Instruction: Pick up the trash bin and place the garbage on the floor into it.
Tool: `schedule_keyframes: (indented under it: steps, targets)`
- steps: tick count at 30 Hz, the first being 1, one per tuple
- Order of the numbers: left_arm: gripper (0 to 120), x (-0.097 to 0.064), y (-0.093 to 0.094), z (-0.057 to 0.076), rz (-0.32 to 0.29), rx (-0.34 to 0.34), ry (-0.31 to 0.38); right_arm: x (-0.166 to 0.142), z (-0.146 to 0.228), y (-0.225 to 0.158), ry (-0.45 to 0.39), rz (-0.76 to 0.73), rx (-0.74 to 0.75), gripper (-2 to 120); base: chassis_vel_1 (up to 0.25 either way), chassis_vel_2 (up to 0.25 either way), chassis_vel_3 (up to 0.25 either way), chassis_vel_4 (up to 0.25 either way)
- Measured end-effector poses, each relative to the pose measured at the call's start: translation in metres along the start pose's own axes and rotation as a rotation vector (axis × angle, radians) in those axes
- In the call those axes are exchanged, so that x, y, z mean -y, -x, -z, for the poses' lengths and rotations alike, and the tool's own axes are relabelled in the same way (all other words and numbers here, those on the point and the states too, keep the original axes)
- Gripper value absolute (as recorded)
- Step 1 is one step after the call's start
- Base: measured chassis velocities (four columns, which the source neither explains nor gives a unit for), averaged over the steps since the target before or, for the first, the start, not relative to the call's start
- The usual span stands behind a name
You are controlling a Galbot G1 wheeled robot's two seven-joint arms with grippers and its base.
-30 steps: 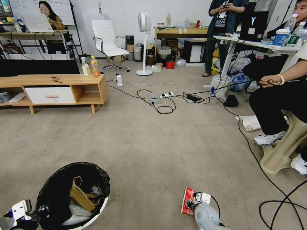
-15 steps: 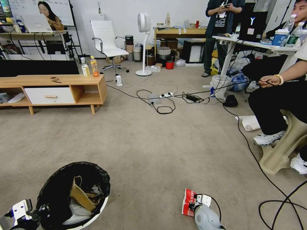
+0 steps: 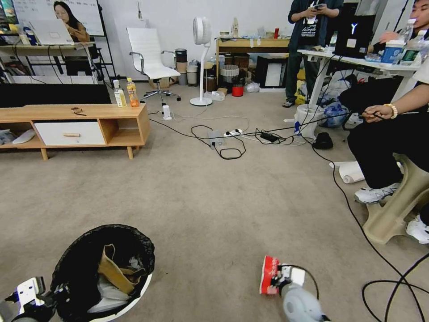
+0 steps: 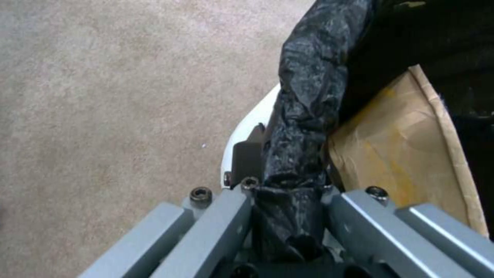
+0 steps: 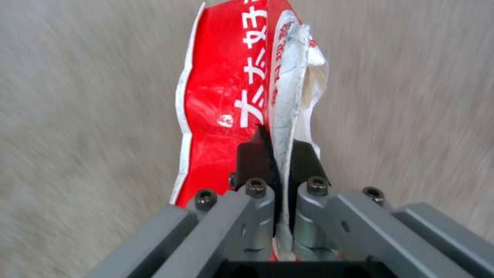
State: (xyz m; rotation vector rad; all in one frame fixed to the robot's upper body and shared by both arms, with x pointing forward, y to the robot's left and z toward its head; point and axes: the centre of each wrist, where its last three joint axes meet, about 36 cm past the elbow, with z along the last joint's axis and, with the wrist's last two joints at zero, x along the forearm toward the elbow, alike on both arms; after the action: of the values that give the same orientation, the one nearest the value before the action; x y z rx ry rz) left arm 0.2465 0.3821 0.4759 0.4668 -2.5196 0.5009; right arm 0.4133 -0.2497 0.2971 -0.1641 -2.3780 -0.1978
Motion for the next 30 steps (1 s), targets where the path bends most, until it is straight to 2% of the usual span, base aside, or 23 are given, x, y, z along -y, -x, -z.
schedule_keyframes:
  steps: [2,4,5,7,14,17,20,22,24,25,26,28,30]
  targets:
    - [1,0.000,0.000,0.001,-0.001,0.001,-0.002,0.000,0.007,-0.007,-0.007,0.011,0.022,0,0.000,0.000,0.000,0.000]
    - [1,0.003,-0.003,0.008,-0.006,0.012,-0.009,-0.007,0.040,-0.041,-0.032,0.066,0.125,0,0.000,0.000,0.000,0.000]
    - [1,0.003,-0.003,0.008,-0.006,0.012,-0.009,-0.007,0.040,-0.041,-0.032,0.066,0.125,0,0.000,0.000,0.000,0.000]
    - [1,0.005,-0.005,0.013,-0.012,0.024,-0.018,-0.015,0.062,-0.064,-0.048,0.105,0.198,0,0.000,0.000,0.000,0.000]
    - [1,0.009,-0.010,0.024,-0.032,0.041,-0.052,-0.031,0.102,-0.102,-0.068,0.187,0.331,0,0.000,0.000,0.000,0.000]
    - [1,0.012,-0.015,0.030,-0.055,0.049,-0.058,-0.050,0.129,-0.138,-0.058,0.299,0.434,0,0.000,0.000,0.000,0.000]
    - [1,0.013,-0.016,0.032,-0.062,0.049,-0.058,-0.056,0.136,-0.150,-0.053,0.340,0.463,0,0.000,0.000,0.000,0.000]
    - [1,0.017,-0.017,0.035,-0.082,0.048,-0.057,-0.068,0.151,-0.180,-0.049,0.447,0.521,0,0.000,0.000,0.000,0.000]
    - [1,0.018,-0.017,0.036,-0.089,0.047,-0.055,-0.071,0.154,-0.188,-0.048,0.477,0.535,0,0.000,0.000,0.000,0.000]
    - [1,0.020,-0.017,0.037,-0.100,0.045,-0.051,-0.078,0.163,-0.205,-0.046,0.548,0.558,0,0.000,0.000,0.000,0.000]
    - [1,0.020,-0.017,0.037,-0.100,0.045,-0.051,-0.078,0.163,-0.205,-0.046,0.548,0.558,0,0.000,0.000,0.000,0.000]
    - [1,0.024,-0.017,0.039,-0.116,0.042,-0.042,-0.089,0.183,-0.228,-0.044,0.667,0.587,0,0.000,0.000,0.000,0.000]
    - [1,0.026,-0.018,0.039,-0.125,0.041,-0.041,-0.095,0.189,-0.235,-0.040,0.723,0.590,0,0.000,0.000,0.000,0.000]
